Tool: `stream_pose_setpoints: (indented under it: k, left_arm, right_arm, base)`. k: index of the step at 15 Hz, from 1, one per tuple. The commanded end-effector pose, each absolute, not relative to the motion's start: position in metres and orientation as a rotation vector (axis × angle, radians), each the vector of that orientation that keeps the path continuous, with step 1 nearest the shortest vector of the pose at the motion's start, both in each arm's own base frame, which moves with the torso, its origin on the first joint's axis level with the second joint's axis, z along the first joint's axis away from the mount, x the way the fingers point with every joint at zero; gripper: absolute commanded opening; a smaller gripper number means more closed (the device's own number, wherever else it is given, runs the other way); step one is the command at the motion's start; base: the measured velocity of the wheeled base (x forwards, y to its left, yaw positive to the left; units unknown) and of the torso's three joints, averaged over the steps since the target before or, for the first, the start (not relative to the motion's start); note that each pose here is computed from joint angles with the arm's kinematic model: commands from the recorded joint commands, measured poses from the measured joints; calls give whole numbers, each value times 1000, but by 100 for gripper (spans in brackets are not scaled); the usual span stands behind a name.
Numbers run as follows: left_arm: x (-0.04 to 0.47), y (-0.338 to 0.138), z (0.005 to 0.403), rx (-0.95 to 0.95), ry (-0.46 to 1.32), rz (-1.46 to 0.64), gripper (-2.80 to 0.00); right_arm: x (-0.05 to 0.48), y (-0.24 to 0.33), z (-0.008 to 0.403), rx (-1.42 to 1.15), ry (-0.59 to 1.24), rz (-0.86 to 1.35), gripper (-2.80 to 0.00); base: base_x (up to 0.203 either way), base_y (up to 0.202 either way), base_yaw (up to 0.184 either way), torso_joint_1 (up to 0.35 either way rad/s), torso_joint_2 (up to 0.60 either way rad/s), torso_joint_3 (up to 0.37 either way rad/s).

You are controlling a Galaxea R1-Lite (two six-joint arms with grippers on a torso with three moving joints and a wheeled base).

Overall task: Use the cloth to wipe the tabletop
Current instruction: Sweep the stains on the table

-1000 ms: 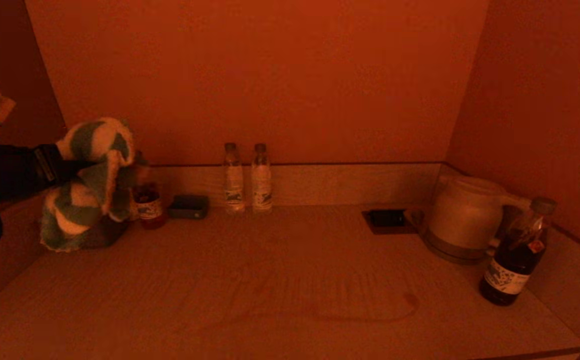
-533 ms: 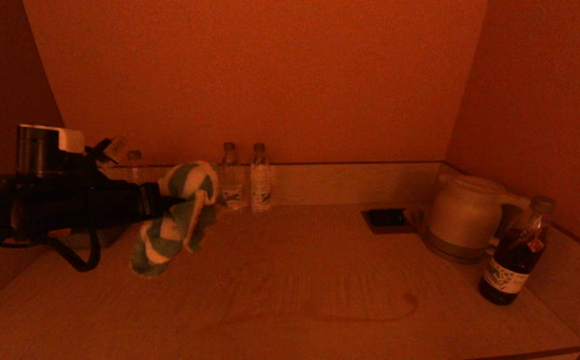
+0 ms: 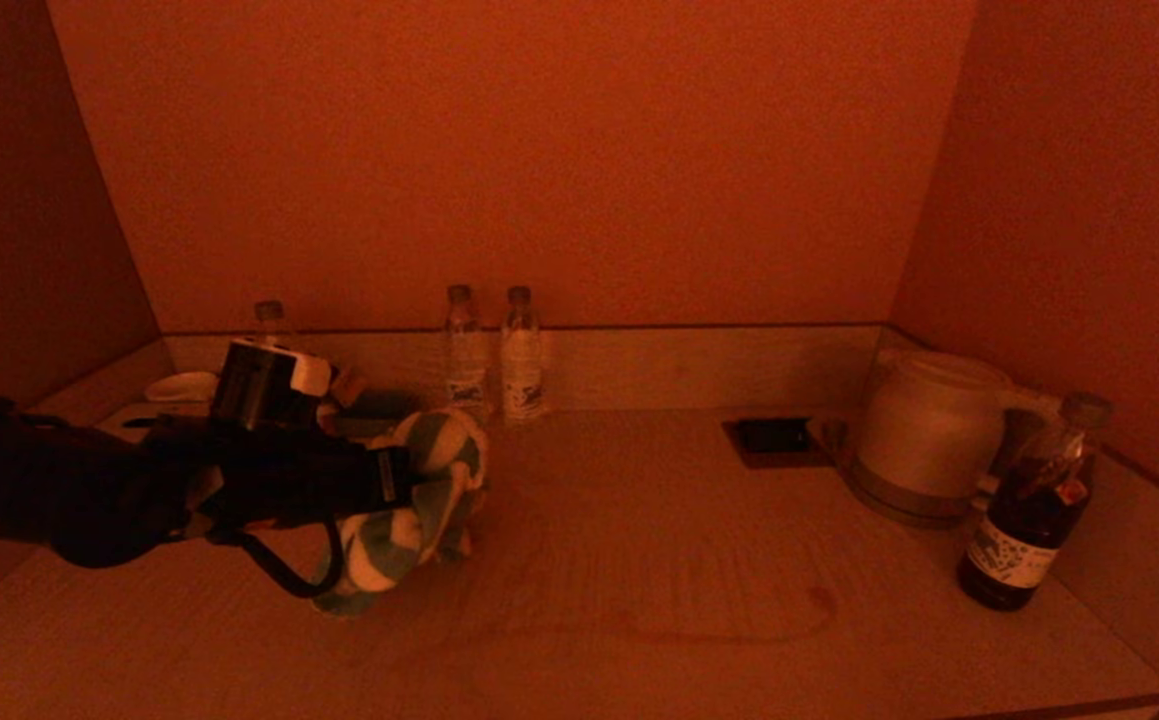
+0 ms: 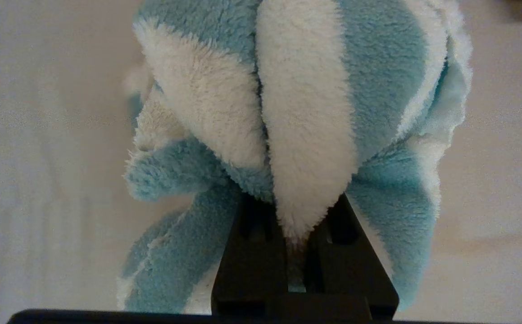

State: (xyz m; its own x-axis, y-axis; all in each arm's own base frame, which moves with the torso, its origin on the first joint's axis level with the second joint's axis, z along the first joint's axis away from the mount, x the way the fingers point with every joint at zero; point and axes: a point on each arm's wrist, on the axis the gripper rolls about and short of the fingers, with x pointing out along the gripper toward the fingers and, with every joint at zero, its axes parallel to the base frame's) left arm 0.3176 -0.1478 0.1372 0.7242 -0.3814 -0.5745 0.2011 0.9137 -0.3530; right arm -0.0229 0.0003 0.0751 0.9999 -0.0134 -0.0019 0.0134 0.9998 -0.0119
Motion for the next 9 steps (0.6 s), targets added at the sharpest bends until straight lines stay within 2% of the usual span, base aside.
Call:
stream_pose_setpoints:
  k: [1,9]
  left_arm:
    - [322,-152,116,-259,747,-300,-280]
    - [339,-157,94,-217,750,-186,-280]
  right_arm:
    - [-23,0,75,-12,3,-12,-280]
    - [-23,0,75,-12,3,-12,-280]
  base:
    - [0,0,0,0,0,0]
    - [0,0,0,0,0,0]
